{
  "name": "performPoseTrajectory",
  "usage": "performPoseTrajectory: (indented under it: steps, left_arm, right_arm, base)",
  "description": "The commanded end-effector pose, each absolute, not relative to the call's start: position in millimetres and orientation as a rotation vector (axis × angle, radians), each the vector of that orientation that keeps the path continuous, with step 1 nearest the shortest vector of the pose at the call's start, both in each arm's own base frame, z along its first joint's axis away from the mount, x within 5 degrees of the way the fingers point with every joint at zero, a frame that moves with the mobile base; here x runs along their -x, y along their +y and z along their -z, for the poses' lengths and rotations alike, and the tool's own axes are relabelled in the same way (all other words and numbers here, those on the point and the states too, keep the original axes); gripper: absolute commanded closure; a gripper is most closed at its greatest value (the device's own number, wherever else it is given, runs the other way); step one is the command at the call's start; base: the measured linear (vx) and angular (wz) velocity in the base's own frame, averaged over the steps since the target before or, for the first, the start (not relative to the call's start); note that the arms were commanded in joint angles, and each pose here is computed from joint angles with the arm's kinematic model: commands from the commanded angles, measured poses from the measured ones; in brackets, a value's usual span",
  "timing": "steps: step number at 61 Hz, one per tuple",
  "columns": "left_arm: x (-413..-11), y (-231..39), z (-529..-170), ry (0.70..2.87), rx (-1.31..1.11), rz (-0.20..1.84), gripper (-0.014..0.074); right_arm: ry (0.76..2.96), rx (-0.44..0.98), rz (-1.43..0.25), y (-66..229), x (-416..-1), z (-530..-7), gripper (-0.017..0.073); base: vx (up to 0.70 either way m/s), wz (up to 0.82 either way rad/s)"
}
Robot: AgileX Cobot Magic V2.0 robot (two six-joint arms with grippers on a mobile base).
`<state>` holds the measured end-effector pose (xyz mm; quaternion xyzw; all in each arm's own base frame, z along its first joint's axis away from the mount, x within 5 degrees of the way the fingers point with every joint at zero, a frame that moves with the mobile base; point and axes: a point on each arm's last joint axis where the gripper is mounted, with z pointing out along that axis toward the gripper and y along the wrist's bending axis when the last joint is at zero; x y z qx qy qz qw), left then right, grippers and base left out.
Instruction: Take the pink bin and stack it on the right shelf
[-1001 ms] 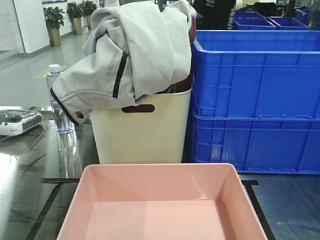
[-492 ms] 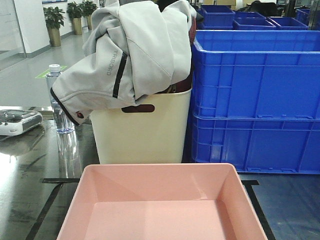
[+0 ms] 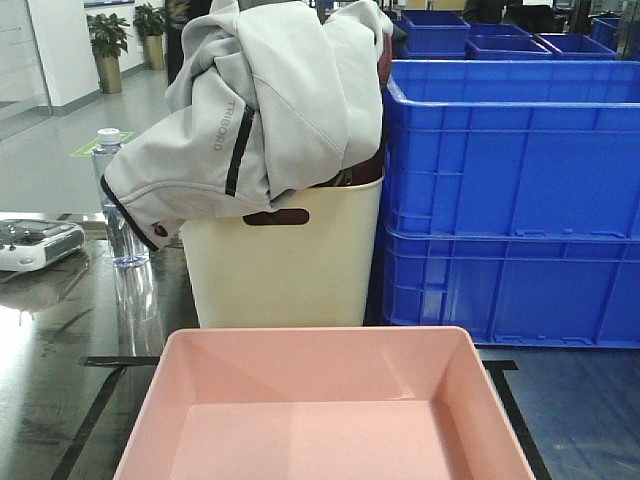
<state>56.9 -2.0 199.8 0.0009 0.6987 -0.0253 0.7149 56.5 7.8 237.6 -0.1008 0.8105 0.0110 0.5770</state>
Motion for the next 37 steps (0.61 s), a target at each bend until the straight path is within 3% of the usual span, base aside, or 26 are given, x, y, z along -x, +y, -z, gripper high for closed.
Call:
performPoseTrajectory:
  steps: [1, 13, 37]
  left_arm:
    - [-55.6, -2.5, -203.4, 1.459, 0.002, 0.072, 0.0596]
    - [-55.6, -2.5, -203.4, 1.459, 0.002, 0.072, 0.0596]
    - [-55.6, -2.5, -203.3, 1.461, 0.002, 0.072, 0.0596]
  right_arm:
    - [1.660, 0.160, 0.008, 5.0, -57.5, -240.4, 0.0568]
    - [1.521, 0.028, 0.003, 1.0, -55.7, -211.2, 0.0568]
    - [1.475, 0.027, 0.003, 0.9, -55.6, -205.3, 0.0568]
  base:
    - [0.00, 0.00]
    - [0.00, 0.00]
    - [0.00, 0.00]
